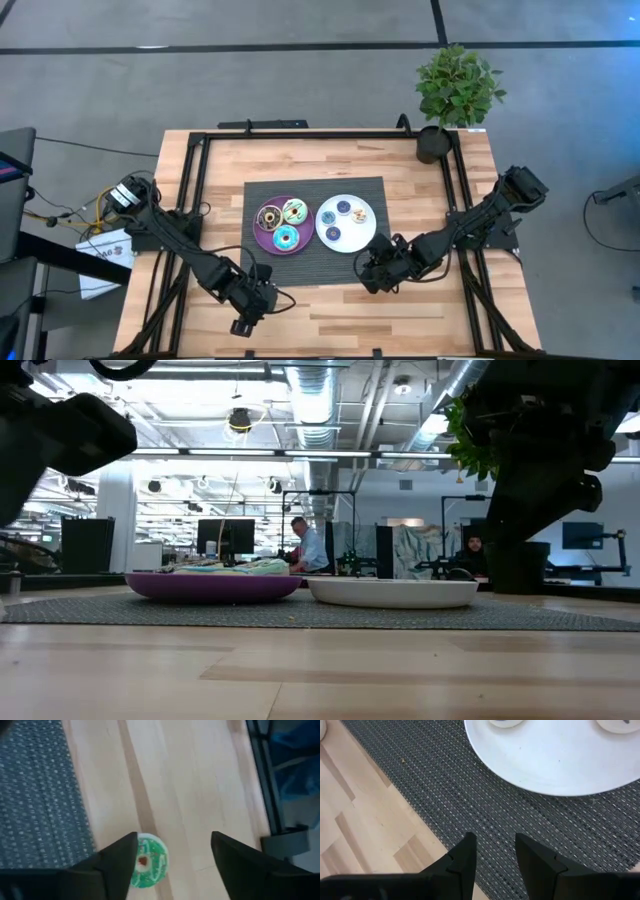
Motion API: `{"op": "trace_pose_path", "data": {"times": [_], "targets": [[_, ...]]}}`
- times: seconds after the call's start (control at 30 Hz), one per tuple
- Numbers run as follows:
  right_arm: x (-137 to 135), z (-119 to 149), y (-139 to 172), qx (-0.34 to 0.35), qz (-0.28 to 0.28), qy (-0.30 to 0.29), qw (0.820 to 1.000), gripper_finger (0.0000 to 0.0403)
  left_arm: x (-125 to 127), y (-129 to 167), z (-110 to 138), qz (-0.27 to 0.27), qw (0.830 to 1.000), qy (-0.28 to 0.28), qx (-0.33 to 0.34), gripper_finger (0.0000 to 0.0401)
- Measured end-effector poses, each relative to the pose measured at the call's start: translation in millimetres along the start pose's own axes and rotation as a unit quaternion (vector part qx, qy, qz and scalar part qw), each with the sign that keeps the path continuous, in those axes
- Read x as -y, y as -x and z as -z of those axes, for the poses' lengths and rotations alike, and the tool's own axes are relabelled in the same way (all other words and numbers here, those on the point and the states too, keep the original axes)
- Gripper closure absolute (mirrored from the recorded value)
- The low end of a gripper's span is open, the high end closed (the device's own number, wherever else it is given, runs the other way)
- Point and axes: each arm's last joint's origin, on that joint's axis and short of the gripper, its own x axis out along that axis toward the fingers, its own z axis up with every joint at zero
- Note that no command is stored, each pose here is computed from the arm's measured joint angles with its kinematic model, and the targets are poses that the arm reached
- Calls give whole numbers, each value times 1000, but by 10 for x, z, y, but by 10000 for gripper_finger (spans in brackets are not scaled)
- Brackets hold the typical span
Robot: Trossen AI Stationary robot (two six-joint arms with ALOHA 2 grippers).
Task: Pick & Place donuts
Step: Put the small green donut on the white plate
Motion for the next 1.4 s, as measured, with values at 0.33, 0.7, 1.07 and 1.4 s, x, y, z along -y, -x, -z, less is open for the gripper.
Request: {"op": "trace_pose_path", "data": {"times": [0.33,0.7,1.07,1.4], "targets": [[-2,-1,0,1,-1,0,1000,276,-24,0,-8,-20,1000,6,8,81],[-2,-3,0,2,-1,-1,1000,276,-31,0,-13,-18,1000,15,7,79],[-2,-3,0,2,-1,-1,1000,276,-82,-37,32,-42,998,-39,7,79],[0,-5,-1,2,0,-1,1000,276,-169,-151,245,-45,998,-44,-32,79]]}}
